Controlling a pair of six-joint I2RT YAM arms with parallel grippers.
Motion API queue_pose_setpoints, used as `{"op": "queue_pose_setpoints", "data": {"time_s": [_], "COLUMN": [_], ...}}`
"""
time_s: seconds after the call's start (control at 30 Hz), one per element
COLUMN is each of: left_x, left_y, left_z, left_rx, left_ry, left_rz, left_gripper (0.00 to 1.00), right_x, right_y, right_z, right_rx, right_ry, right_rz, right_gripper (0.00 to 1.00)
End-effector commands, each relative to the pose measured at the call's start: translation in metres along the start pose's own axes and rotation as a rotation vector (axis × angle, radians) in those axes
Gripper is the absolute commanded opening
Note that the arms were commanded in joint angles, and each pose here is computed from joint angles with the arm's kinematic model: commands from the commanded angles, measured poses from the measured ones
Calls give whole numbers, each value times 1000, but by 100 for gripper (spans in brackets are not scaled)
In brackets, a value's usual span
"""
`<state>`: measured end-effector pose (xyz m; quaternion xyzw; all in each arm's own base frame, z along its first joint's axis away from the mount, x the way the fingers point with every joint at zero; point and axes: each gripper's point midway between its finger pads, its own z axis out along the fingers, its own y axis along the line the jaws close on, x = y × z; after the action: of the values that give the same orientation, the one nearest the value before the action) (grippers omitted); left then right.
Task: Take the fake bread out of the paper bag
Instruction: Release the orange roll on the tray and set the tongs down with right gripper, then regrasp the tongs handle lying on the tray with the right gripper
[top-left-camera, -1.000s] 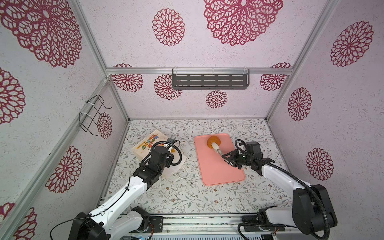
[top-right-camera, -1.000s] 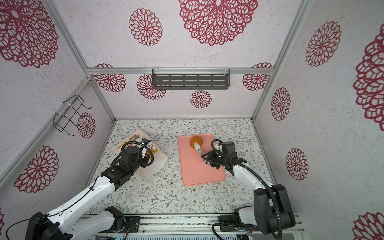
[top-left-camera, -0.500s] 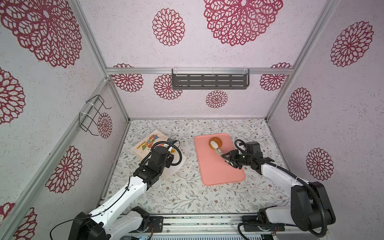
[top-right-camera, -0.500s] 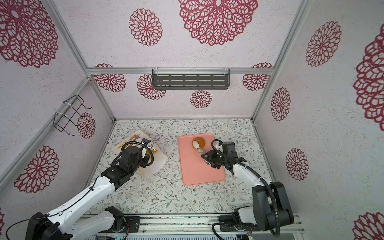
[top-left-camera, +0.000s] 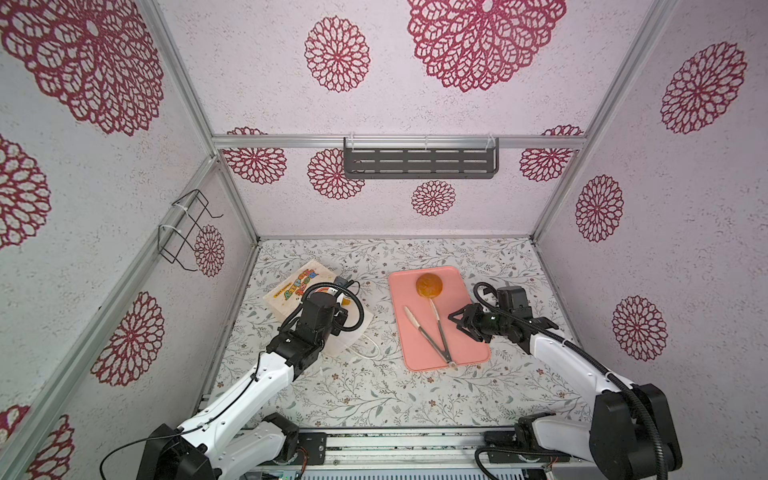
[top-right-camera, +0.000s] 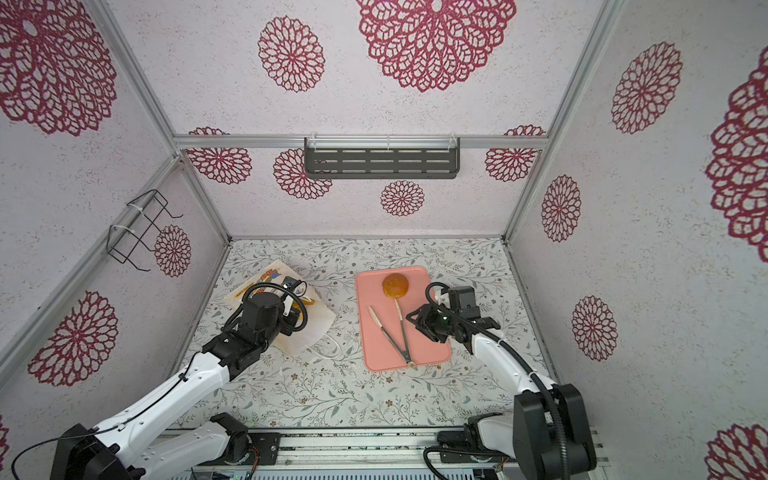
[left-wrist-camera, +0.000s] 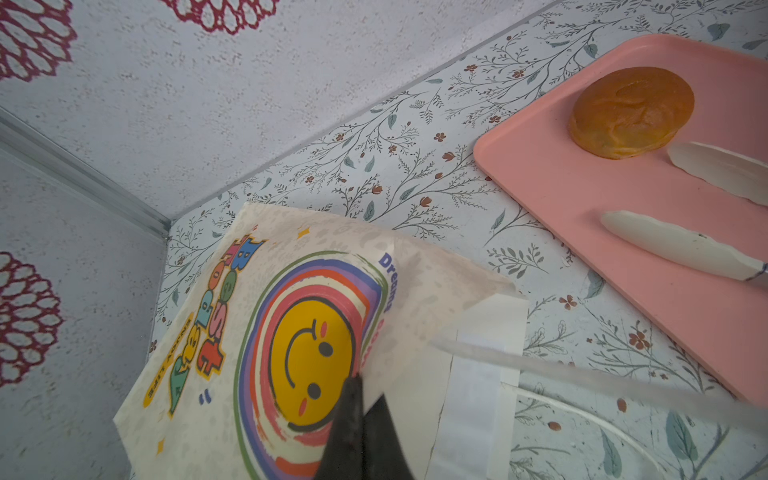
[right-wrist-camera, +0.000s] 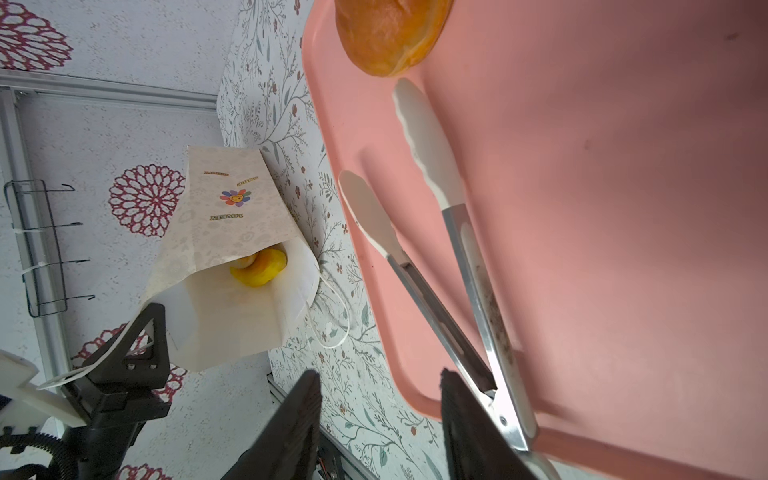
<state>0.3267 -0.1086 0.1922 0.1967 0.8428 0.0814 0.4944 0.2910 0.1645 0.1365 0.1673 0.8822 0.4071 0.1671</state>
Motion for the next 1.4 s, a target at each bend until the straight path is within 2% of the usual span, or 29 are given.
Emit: {"op": "queue_pose_setpoints", "data": {"time_s": [0.0,0.23,0.43,0.57,0.7,1.17,1.37], "left_x": [-17,-16,-15,-14,-14,-10,-9], "left_y": [4,3,2,2,2,1,2], "left_z": [-7,-7,-5,-5,-5,-2,-3], "left_rx": [-3,1,2,-1,0,-1,-8], "left_ry": [-41,-39,-32,-29,-29,-13,-9], "left_rz": [-25,-26,-22,-22,-22,-12,-9], "left_gripper": [0,0,0,0,0,0,0], "right_x": [1,23,50,50,50,48,46], "right_y": [3,-8,-11,-17,-22,-35,-41], "right_z": [-10,-6,10,12,17,50,60], "right_rx": [-1,57,245,382,415,467,484], "right_ry": [-21,20,85,59,32,-4,-2], "right_rz": [-43,-130,-387,-568,-694,-980,-959], "right_gripper": [46,54,65,70,79,81,79]}}
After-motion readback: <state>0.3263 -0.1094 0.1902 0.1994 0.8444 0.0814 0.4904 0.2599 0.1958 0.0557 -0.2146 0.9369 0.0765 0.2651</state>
